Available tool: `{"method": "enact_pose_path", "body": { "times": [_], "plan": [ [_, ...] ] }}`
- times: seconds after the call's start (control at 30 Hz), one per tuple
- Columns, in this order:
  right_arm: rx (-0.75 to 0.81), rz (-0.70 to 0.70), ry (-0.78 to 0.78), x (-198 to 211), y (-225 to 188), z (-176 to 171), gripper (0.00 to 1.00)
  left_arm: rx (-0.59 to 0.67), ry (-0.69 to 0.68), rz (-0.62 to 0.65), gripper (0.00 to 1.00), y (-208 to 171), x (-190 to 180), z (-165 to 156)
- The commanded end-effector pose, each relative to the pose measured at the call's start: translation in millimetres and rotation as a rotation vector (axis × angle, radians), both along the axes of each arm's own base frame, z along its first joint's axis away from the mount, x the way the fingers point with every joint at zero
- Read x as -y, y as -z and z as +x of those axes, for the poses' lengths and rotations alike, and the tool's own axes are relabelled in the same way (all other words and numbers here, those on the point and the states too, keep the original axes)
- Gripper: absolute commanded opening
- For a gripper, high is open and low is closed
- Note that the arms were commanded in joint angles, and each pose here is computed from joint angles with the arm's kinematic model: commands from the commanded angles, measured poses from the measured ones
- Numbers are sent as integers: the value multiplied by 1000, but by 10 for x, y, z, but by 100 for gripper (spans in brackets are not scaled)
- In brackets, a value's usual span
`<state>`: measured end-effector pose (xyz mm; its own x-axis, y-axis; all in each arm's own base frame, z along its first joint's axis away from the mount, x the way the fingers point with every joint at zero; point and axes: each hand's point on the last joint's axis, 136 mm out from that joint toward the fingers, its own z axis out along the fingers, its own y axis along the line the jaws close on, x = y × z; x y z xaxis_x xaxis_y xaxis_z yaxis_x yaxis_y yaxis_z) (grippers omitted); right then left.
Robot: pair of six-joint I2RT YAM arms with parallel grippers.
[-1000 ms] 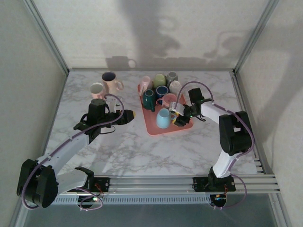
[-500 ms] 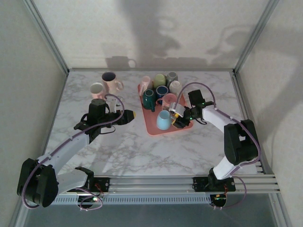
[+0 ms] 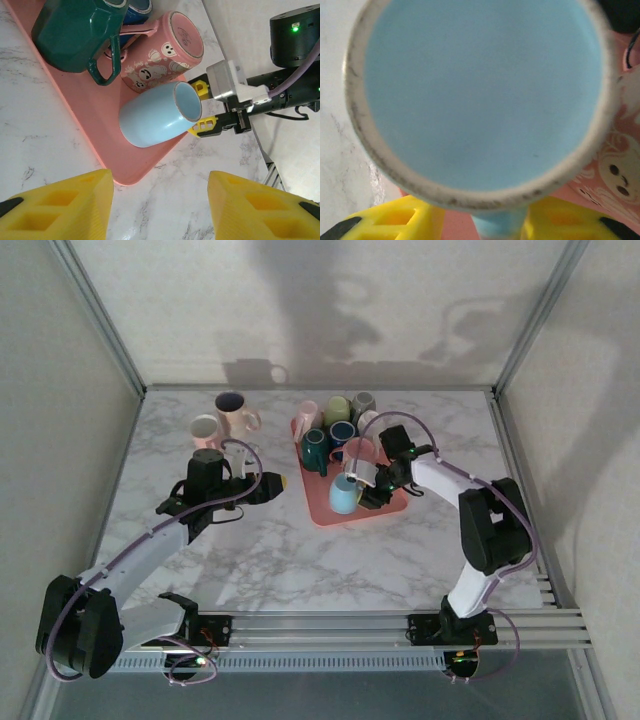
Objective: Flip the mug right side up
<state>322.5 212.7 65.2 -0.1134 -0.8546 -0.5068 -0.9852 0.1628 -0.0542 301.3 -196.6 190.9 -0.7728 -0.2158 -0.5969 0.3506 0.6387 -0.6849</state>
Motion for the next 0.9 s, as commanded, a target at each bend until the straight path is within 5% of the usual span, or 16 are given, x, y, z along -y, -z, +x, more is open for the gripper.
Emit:
{"method": "enact_pose_path", "body": {
  "times": [0.0,0.2,0.43,0.87],
  "plan": [
    [0,-55,-40,-9,40,-14,41,51,24,-13,52,-138,40,-27],
    [0,-79,-30,-10,25,2,30,48,17,-21,52,-145,36,-40],
    [12,-107,-17,48,-62,11,35,46,12,-32,52,-147,35,-40],
    [14,-102,-43,-43,-120,10,29,46,11,-39,52,-142,39,-40]
  ]
}}
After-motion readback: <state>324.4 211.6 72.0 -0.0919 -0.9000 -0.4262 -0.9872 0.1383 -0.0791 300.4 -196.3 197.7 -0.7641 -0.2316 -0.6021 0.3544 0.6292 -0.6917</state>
